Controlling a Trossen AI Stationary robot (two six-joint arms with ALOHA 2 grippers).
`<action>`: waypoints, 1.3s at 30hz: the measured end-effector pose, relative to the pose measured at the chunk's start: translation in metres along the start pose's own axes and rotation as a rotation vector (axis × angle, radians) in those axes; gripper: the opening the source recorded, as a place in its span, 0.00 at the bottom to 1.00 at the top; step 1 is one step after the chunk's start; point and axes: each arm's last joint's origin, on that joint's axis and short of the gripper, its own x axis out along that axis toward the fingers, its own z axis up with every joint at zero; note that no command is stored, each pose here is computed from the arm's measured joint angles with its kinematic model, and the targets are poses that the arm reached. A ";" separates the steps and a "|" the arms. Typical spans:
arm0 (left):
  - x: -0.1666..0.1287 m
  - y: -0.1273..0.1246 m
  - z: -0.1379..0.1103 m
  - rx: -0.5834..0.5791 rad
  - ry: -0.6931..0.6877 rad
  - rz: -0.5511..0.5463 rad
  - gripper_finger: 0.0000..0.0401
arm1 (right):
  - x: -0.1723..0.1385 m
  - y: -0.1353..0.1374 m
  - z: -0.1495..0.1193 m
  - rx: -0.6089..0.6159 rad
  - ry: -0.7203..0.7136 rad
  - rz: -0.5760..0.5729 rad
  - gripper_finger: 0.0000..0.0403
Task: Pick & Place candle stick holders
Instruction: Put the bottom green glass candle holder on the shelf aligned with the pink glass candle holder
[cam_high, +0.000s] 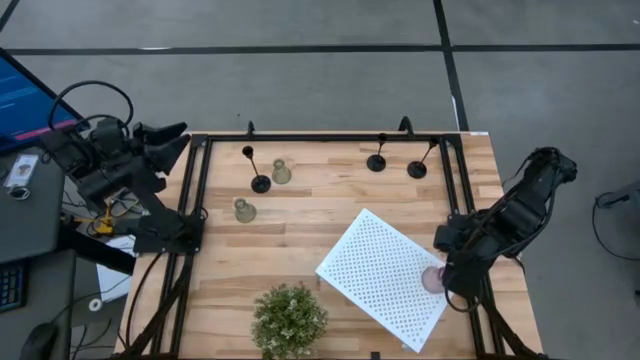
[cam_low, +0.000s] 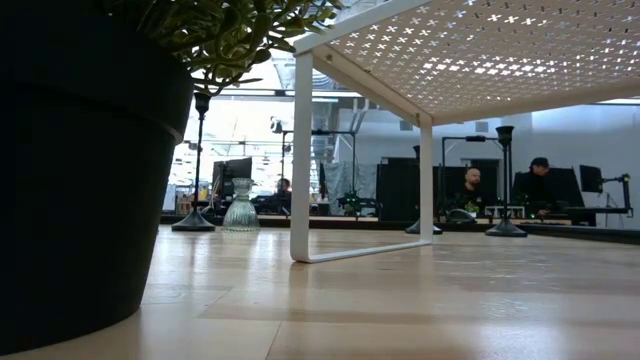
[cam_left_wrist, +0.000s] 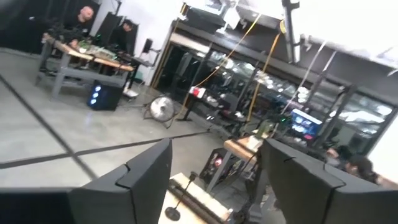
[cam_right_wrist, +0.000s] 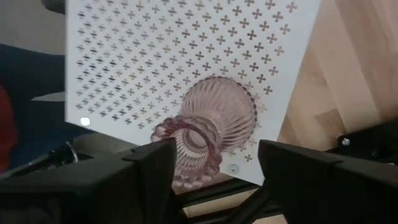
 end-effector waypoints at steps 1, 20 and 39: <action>0.000 -0.001 -0.001 0.003 0.008 0.013 0.65 | -0.002 0.001 0.000 0.000 -0.004 0.009 0.56; 0.003 -0.015 -0.015 0.066 0.069 0.144 0.65 | -0.104 -0.009 0.008 0.015 -0.364 0.156 0.52; 0.012 -0.103 -0.041 0.088 -0.127 -0.360 0.46 | -0.142 -0.030 0.030 -0.209 -0.664 0.006 0.52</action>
